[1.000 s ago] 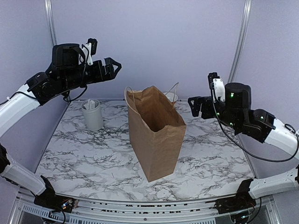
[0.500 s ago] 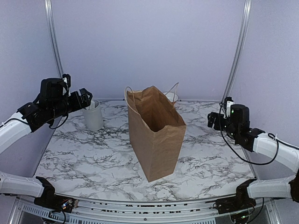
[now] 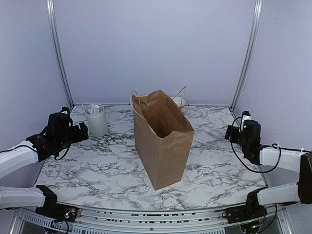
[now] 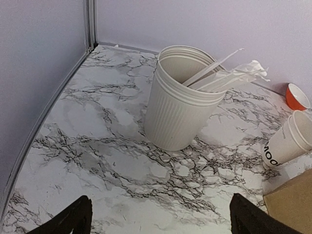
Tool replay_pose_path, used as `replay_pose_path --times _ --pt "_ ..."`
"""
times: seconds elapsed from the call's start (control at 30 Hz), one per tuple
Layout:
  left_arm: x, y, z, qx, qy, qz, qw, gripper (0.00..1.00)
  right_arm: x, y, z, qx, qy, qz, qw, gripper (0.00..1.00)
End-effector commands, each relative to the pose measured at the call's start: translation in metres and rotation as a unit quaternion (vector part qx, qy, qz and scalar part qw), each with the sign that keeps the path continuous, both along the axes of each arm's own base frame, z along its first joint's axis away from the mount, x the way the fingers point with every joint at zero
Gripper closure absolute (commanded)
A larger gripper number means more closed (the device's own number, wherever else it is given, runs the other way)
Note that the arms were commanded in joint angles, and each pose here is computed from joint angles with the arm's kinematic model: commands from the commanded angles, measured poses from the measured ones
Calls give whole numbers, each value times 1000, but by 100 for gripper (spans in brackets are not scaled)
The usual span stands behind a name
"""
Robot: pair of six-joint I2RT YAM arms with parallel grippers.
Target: Pack the takeout coffee
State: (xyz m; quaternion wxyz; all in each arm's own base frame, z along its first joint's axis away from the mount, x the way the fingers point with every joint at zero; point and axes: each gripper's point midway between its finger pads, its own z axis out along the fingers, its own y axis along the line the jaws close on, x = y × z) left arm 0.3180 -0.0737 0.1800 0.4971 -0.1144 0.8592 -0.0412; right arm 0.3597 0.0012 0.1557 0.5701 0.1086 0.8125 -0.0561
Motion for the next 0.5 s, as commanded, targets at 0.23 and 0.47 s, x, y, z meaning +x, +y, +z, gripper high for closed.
replay_pose_path --times 0.23,0.47 --pt "-3 20 9 18 -72 28 997 1 -1 -52 2 -60 -100 -67 991 0" --pt "0 29 -9 33 -53 51 997 1 5 -48 6 -74 -158 -51 983 0"
